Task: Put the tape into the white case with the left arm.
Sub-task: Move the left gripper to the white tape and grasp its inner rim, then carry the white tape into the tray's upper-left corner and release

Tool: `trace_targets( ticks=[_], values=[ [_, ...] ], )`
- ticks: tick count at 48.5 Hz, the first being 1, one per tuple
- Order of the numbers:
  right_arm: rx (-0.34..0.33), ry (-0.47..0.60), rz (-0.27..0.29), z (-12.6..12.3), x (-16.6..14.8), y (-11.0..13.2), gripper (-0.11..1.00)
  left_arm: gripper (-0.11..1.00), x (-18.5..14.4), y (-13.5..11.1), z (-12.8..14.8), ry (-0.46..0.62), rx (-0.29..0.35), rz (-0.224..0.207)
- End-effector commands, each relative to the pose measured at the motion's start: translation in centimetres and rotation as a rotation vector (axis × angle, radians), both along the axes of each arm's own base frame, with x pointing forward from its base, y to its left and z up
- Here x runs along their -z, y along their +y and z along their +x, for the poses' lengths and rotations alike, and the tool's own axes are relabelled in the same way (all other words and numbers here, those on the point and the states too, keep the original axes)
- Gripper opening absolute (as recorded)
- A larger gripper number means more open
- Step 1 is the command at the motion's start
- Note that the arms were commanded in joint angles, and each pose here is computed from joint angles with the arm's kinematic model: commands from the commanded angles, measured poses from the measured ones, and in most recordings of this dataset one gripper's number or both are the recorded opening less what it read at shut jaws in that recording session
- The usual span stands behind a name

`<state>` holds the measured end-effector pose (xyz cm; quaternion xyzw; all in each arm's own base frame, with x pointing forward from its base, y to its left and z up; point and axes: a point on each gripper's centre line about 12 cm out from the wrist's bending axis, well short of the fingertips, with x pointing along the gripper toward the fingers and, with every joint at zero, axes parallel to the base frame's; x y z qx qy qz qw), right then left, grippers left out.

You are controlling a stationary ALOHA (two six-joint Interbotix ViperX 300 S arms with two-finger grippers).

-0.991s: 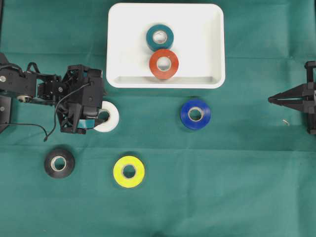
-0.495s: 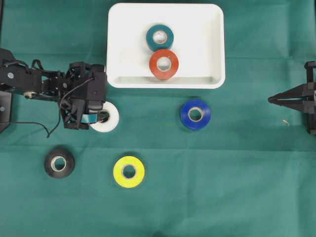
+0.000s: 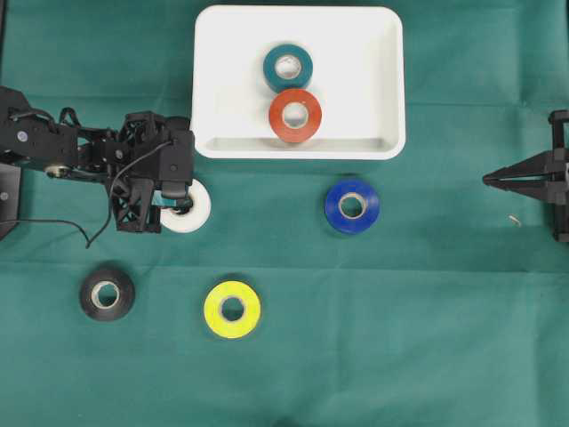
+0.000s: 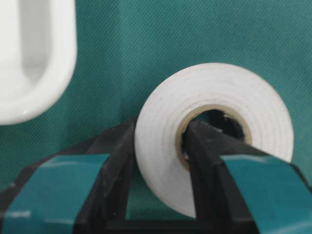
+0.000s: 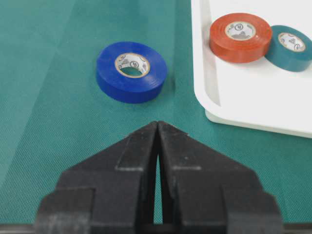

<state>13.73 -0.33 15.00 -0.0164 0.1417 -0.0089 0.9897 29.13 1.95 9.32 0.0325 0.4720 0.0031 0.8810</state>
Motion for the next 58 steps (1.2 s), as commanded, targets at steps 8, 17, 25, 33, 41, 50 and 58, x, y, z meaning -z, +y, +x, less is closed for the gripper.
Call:
trace_targets(
  ticks=[8, 17, 25, 33, 41, 50, 58],
  values=[
    [0.001, -0.012, -0.002, 0.2, -0.4, 0.0, -0.09, 0.28, -1.8, -0.5, 0.7, -0.042, 0.012, -0.002],
    [0.001, -0.012, -0.002, 0.2, -0.4, 0.0, -0.09, 0.28, -4.2, -1.8, 1.1, -0.045, 0.054, -0.006],
    [0.001, -0.012, -0.002, 0.2, -0.4, 0.0, -0.09, 0.28, -5.8, -2.7, 1.4, -0.023, 0.084, -0.010],
    [0.001, -0.011, -0.002, 0.2, -0.4, 0.0, -0.09, 0.28, -6.9, -2.9, 1.8, -0.022, 0.094, -0.007],
    [0.001, -0.012, -0.002, 0.2, -0.4, 0.0, -0.09, 0.28, -7.0, -2.8, 1.9, -0.028, 0.094, -0.005],
    [0.001, -0.011, -0.002, 0.2, -0.4, 0.0, -0.09, 0.28, -7.2, -2.6, 2.3, -0.037, 0.090, -0.003],
    [0.001, -0.012, -0.002, 0.2, -0.4, 0.0, -0.09, 0.28, -7.5, -2.4, 3.6, -0.058, 0.091, 0.004]
  ],
)
